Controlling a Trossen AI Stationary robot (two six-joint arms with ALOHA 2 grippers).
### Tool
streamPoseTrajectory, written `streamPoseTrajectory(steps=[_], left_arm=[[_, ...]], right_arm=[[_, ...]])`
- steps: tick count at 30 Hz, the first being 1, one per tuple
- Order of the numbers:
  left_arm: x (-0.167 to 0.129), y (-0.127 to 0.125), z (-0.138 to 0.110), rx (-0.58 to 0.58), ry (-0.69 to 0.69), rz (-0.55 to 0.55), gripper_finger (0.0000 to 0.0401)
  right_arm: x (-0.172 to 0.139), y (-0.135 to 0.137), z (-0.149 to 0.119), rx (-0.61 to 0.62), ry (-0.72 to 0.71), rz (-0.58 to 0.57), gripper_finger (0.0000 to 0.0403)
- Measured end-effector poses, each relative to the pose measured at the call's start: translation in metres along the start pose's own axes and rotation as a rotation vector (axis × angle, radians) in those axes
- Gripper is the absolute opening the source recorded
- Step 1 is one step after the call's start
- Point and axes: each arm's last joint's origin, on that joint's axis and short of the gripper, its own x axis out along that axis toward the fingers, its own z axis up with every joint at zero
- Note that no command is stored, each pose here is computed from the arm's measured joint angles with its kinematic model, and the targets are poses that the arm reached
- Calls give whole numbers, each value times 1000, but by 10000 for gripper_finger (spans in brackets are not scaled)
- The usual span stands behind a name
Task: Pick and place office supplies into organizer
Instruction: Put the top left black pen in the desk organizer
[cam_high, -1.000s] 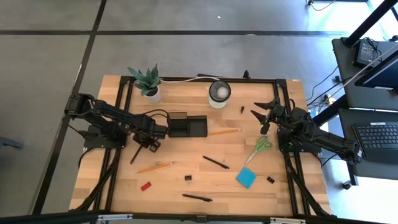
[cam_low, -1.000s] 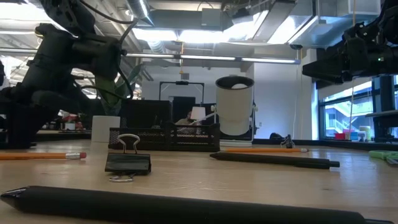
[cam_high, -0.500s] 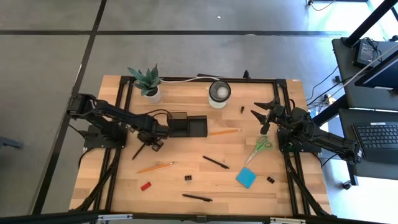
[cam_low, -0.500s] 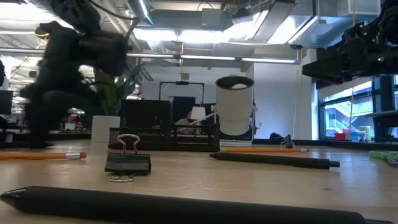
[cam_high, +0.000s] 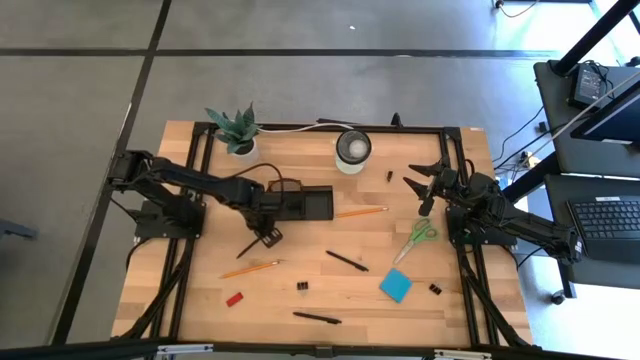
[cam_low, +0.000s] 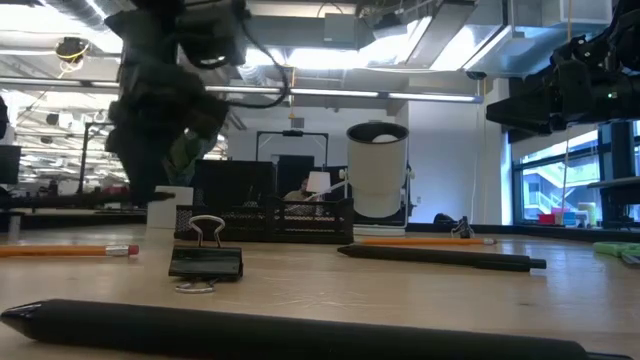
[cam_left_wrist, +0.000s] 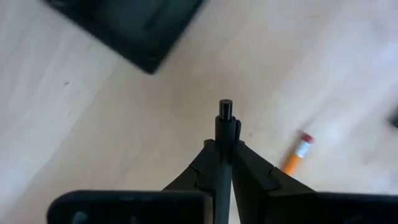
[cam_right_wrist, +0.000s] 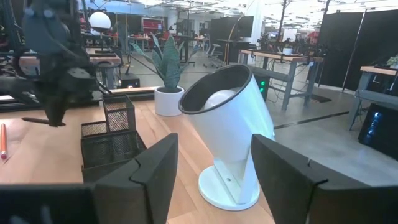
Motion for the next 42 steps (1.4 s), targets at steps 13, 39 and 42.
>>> streamPoseTrajectory(steps=[13, 39, 42], left_arm=[[-48, -26, 28, 436, -345, -73, 21], [-81, 33, 55, 492, -861, 134, 21], [-72, 38, 54, 475, -856, 104, 21]], right_arm=[[0, 0, 0, 0, 0, 0, 207], [0, 0, 1, 27, -13, -1, 207], [0, 0, 1, 27, -13, -1, 207]])
